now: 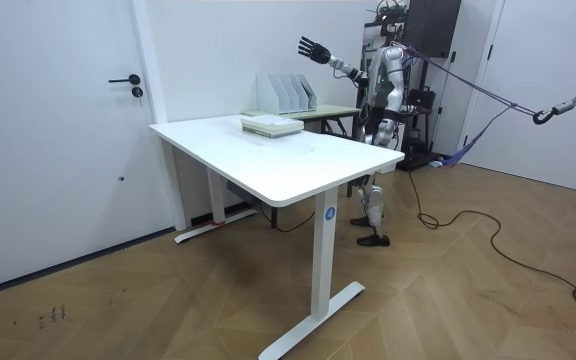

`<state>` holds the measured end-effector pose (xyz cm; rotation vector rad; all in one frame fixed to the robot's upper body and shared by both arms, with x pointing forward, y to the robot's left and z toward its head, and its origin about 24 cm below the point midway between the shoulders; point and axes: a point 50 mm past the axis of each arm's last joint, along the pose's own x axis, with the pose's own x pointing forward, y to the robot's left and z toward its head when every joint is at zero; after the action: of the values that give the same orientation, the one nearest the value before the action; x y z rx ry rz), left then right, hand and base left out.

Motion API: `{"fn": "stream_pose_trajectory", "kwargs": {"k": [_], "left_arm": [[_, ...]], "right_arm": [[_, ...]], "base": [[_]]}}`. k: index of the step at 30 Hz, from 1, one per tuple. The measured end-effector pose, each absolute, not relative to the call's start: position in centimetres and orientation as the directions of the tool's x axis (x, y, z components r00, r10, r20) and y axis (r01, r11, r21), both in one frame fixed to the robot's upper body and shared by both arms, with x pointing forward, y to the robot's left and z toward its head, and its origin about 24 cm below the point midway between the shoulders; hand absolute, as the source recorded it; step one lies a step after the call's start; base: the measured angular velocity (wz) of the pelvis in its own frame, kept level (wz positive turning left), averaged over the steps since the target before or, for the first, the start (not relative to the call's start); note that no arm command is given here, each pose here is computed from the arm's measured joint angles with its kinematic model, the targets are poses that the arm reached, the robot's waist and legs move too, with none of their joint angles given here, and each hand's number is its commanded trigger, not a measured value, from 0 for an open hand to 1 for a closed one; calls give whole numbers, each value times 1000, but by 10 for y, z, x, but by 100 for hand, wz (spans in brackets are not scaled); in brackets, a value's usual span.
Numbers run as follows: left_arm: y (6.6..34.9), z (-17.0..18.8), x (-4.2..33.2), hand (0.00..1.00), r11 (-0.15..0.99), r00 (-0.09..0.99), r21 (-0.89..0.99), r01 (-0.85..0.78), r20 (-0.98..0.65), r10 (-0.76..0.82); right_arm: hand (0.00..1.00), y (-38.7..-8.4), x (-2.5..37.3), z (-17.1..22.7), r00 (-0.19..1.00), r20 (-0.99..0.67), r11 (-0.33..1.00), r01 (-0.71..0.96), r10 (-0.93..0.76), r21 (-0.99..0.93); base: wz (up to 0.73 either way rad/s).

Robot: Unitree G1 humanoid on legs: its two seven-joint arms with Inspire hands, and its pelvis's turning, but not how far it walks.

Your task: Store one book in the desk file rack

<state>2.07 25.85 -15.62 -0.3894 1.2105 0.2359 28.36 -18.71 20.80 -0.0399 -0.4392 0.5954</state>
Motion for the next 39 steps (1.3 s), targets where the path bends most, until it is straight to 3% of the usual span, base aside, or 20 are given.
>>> {"fn": "stream_pose_trajectory", "kwargs": {"k": [6,13,16,20,24,31,37,39], "left_arm": [[267,-153,28,0,920,336,-161,-358,-941,-34],[272,-150,44,0,941,319,-165,-296,-945,-65],[270,-150,53,0,948,323,-165,-272,-944,-71],[267,-151,57,0,951,320,-168,-260,-944,-79],[262,-153,58,0,949,322,-164,-270,-944,-71],[256,-157,53,0,941,304,-145,-305,-952,-48],[253,-159,47,0,935,290,-123,-333,-957,-22],[251,-160,43,0,932,279,-114,-343,-960,-14]], "right_arm": [[0,-156,270,155,590,104,597,-772,801,-220],[0,-150,247,91,423,-263,380,-903,867,-201],[0,-158,230,51,379,-484,331,-925,788,-185],[0,-195,201,-15,321,-766,379,-919,558,-109],[0,-221,177,-49,226,-909,363,-927,351,-91],[0,-237,136,-102,105,-980,454,-891,168,-18],[0,-262,68,-141,-76,-993,455,-890,-92,26],[0,-271,41,-147,-133,-982,517,-855,-133,46]], "base": [[1],[8],[3],[0],[-5],[-1],[0],[0]]}}
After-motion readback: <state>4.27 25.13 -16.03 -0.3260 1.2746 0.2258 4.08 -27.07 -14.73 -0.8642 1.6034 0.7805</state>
